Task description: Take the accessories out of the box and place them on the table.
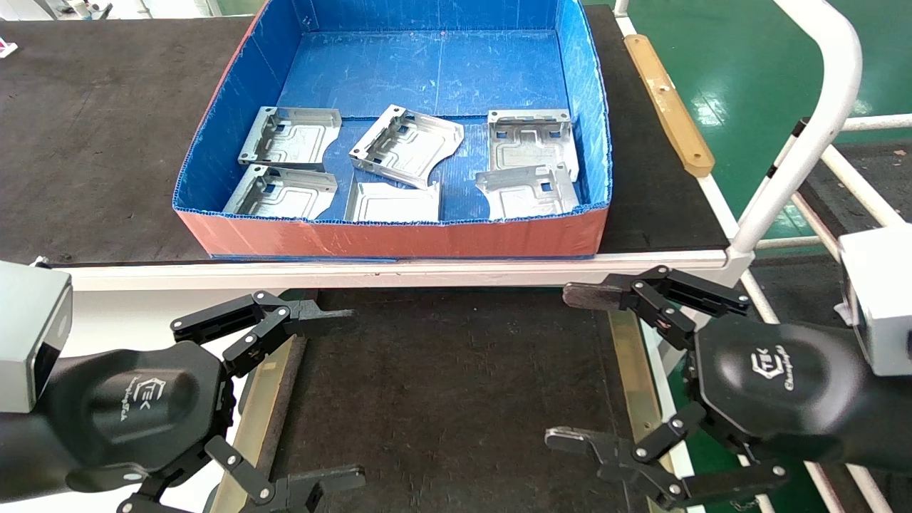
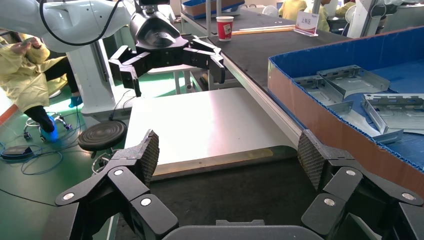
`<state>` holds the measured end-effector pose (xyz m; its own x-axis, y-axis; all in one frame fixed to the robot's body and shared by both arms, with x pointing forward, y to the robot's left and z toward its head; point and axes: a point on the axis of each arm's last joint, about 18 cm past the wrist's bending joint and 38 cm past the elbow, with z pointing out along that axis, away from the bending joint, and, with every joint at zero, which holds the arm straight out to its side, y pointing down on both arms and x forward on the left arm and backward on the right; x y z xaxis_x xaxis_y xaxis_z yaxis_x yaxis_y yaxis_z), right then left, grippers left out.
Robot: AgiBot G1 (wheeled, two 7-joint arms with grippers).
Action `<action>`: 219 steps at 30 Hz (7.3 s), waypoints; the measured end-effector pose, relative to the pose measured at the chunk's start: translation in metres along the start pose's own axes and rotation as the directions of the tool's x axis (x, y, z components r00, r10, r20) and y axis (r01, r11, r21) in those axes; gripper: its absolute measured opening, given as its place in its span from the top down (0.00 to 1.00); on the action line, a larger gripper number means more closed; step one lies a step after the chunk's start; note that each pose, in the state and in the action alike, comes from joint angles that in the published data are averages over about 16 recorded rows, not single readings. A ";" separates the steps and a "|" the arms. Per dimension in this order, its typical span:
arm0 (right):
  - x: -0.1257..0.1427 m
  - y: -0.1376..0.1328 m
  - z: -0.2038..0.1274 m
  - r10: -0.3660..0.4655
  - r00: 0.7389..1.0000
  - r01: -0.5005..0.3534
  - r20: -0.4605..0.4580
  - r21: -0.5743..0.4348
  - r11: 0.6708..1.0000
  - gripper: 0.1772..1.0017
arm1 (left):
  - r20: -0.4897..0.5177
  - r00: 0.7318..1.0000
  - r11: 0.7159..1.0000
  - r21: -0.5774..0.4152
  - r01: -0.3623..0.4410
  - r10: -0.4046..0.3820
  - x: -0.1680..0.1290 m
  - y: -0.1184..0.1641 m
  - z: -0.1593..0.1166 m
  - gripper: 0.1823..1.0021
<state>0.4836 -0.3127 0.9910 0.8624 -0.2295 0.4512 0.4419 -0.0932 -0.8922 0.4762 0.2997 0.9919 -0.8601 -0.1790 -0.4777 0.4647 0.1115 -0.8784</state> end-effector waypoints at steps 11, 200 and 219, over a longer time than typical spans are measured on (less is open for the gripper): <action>0.000 0.000 0.000 0.000 1.000 0.000 0.000 0.000 1.000 0.00 | 0.000 1.000 1.000 0.000 0.000 0.000 0.000 0.000 0.000 0.00; 0.000 0.000 0.000 0.000 1.000 0.000 -0.001 0.000 1.000 0.98 | 0.524 0.847 0.995 -0.070 -0.069 0.095 -0.241 -0.019 0.065 0.87; 0.000 0.000 0.000 0.000 1.000 0.000 -0.001 0.000 1.000 0.97 | 0.344 0.932 0.992 0.009 -0.125 0.114 -0.172 -0.024 0.020 0.87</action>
<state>0.4837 -0.3128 0.9910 0.8624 -0.2301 0.4509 0.4417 -0.0930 -0.8923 0.6173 0.3081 1.0951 -0.6761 -0.4900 -0.5502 0.5707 0.1240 -0.8118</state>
